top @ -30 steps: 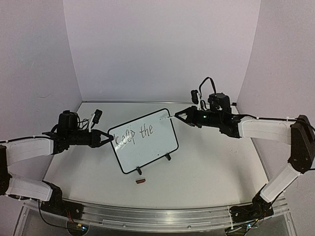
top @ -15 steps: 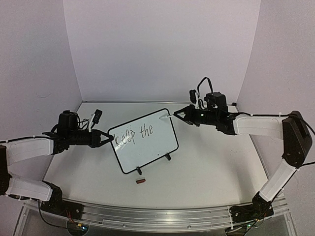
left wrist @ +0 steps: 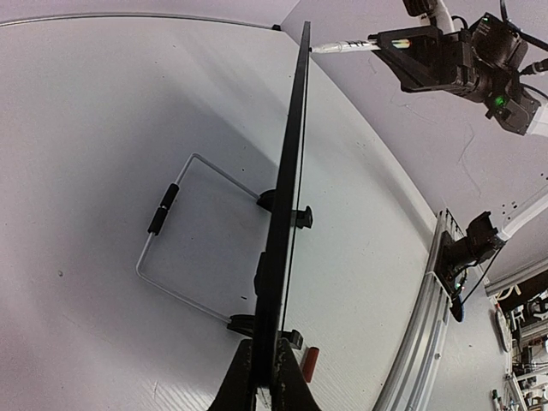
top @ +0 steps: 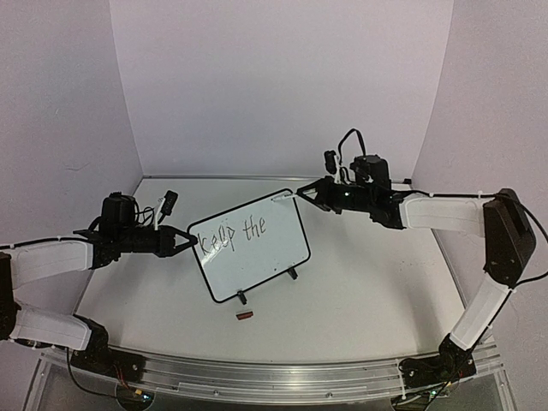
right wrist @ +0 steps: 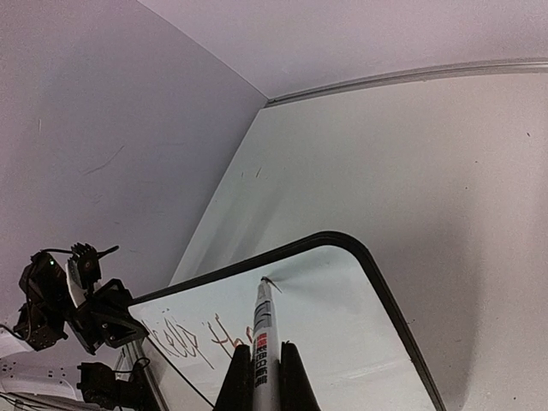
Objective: Write a sentence on the whiteboard
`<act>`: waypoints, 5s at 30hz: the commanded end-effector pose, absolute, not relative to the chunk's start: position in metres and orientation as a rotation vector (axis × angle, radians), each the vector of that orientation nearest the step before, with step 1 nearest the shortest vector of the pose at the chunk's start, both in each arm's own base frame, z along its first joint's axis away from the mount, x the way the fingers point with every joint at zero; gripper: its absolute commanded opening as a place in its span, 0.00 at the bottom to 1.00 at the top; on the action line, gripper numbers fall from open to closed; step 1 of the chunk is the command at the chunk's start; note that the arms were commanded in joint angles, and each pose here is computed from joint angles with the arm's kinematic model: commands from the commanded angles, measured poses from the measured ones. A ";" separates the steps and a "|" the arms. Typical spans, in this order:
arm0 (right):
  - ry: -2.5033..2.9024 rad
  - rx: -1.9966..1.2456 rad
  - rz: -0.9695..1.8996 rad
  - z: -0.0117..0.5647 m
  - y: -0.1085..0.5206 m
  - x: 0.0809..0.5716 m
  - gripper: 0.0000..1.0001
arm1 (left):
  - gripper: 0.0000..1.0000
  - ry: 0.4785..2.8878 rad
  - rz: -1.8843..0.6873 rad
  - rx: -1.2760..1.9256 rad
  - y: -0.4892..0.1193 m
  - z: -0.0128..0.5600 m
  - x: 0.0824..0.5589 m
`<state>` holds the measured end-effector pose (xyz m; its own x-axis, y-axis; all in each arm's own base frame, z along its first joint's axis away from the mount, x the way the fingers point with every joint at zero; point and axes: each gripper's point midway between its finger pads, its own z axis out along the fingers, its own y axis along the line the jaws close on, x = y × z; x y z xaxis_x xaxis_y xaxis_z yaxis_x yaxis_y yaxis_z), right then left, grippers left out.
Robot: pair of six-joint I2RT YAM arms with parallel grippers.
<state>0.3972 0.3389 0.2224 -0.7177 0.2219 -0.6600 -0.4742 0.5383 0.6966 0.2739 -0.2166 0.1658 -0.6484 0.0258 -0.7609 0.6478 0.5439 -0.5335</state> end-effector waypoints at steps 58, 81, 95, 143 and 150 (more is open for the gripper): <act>2.047 -0.141 1.320 0.201 0.347 0.376 0.00 | 0.00 2.031 -0.987 0.540 -0.209 0.175 0.291; 2.037 -0.089 1.184 0.208 0.327 0.381 0.00 | 0.00 2.035 -0.984 0.539 -0.209 0.173 0.292; 2.017 -0.134 1.216 0.222 0.329 0.373 0.00 | 0.00 2.029 -0.986 0.539 -0.209 0.176 0.292; 2.072 -0.171 1.234 0.198 0.330 0.371 0.00 | 0.00 2.035 -0.986 0.537 -0.209 0.175 0.293; 2.074 -0.156 1.216 0.195 0.330 0.376 0.00 | 0.00 2.037 -0.983 0.538 -0.209 0.174 0.293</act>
<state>0.3607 0.3267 0.1755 -0.7794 0.2020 -0.5931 -0.4065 0.5573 0.7240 0.2746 -0.2161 0.1659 -0.6485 0.0287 -0.7606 0.6462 0.5488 -0.5303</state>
